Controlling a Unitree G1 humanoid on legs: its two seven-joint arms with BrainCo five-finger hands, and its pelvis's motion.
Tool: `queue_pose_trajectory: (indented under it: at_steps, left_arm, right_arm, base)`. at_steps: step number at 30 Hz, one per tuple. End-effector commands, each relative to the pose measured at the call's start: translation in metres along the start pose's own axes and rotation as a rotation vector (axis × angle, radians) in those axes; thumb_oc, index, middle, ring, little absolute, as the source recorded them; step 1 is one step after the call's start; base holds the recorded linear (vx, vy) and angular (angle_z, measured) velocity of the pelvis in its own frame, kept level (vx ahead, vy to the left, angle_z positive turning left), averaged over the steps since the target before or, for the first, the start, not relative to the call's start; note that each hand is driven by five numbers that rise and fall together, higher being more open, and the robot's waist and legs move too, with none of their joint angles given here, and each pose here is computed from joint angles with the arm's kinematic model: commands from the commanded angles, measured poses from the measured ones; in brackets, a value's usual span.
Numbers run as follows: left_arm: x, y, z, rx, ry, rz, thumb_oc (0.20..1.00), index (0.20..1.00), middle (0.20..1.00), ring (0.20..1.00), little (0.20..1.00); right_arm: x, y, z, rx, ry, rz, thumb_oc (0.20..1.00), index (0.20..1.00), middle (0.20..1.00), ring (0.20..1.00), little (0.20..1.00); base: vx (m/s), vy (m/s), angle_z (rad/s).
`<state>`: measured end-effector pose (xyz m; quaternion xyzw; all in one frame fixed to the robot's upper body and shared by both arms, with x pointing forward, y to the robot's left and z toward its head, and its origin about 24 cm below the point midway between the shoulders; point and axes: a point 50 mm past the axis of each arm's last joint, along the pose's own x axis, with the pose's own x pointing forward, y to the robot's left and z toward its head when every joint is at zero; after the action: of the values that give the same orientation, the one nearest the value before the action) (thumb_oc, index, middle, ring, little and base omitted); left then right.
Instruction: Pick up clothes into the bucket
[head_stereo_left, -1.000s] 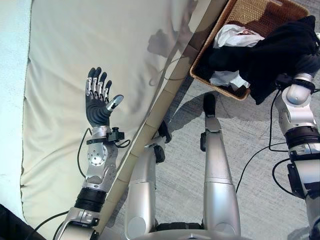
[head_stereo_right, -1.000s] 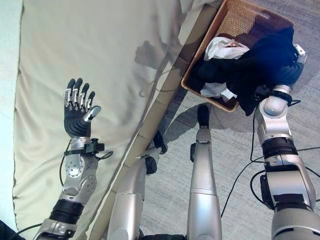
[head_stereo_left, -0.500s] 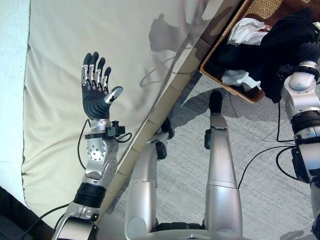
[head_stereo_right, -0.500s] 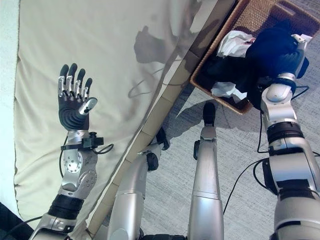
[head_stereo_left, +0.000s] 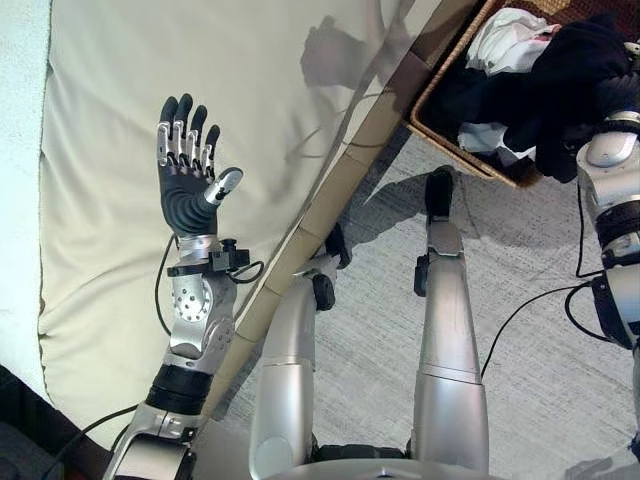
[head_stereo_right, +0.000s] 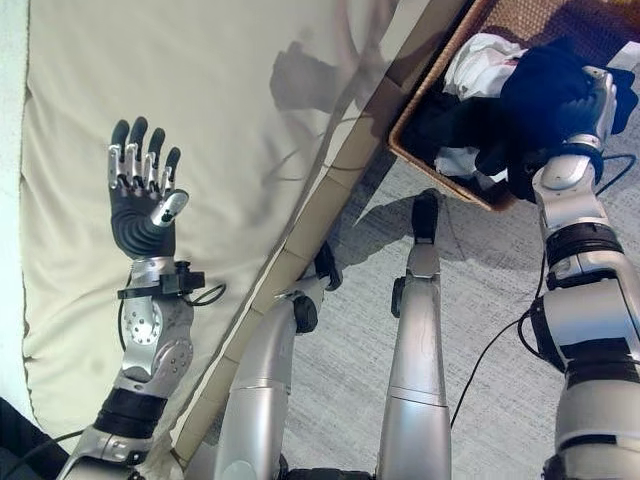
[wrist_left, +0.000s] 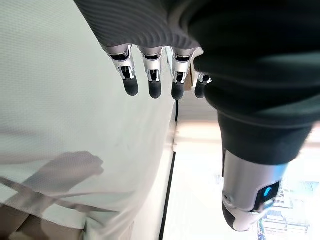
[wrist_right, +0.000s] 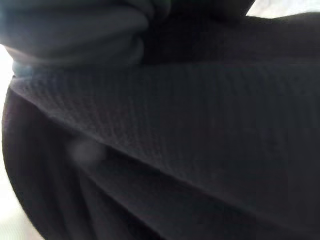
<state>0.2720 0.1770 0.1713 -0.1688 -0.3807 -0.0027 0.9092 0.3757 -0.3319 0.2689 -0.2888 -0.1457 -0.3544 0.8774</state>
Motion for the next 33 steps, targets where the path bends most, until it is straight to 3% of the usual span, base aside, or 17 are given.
queue_pose_trajectory:
  at_steps: [1,3,28,30,31,32,33]
  left_arm:
    - [-0.005,0.008,0.016,-0.003,-0.072,0.024,1.0,1.0,1.0,1.0,1.0]
    - [-0.006,0.009,0.017,-0.001,-0.077,0.027,1.0,1.0,1.0,1.0,1.0]
    - [0.0,0.01,0.015,-0.019,-0.088,0.054,1.0,1.0,1.0,1.0,1.0]
    - [0.0,0.01,0.014,-0.022,-0.087,0.054,1.0,1.0,1.0,1.0,1.0]
    - [0.0,0.012,0.014,-0.014,-0.083,0.056,1.0,1.0,1.0,1.0,1.0]
    - [-0.001,0.014,0.014,-0.006,-0.076,0.058,1.0,1.0,1.0,1.0,1.0]
    - [-0.001,0.015,0.014,-0.007,-0.078,0.06,1.0,1.0,1.0,1.0,1.0]
  right_arm:
    - [-0.001,-0.001,-0.001,-0.113,-0.065,0.053,0.805,0.805,0.805,0.805,0.805]
    - [-0.003,0.004,0.004,-0.13,-0.106,0.085,1.0,1.0,1.0,1.0,1.0]
    - [-0.015,0.028,0.008,-0.155,-0.162,0.137,1.0,1.0,1.0,1.0,1.0]
    - [-0.018,0.034,0.011,-0.19,-0.194,0.165,1.0,1.0,1.0,1.0,1.0]
    - [-0.019,0.036,0.011,-0.289,-0.229,0.186,1.0,1.0,1.0,1.0,1.0]
    - [-0.018,0.038,0.011,-0.529,-0.286,0.221,1.0,1.0,1.0,1.0,1.0]
    - [-0.017,0.039,0.012,-0.531,-0.29,0.221,1.0,1.0,1.0,1.0,1.0]
  base:
    - [-0.01,0.0,0.04]
    - [0.0,0.0,0.0]
    - [0.0,-0.003,0.0]
    - [-0.02,-0.003,0.05]
    - [0.0,0.0,0.0]
    - [0.0,0.0,0.0]
    - [0.0,0.0,0.0]
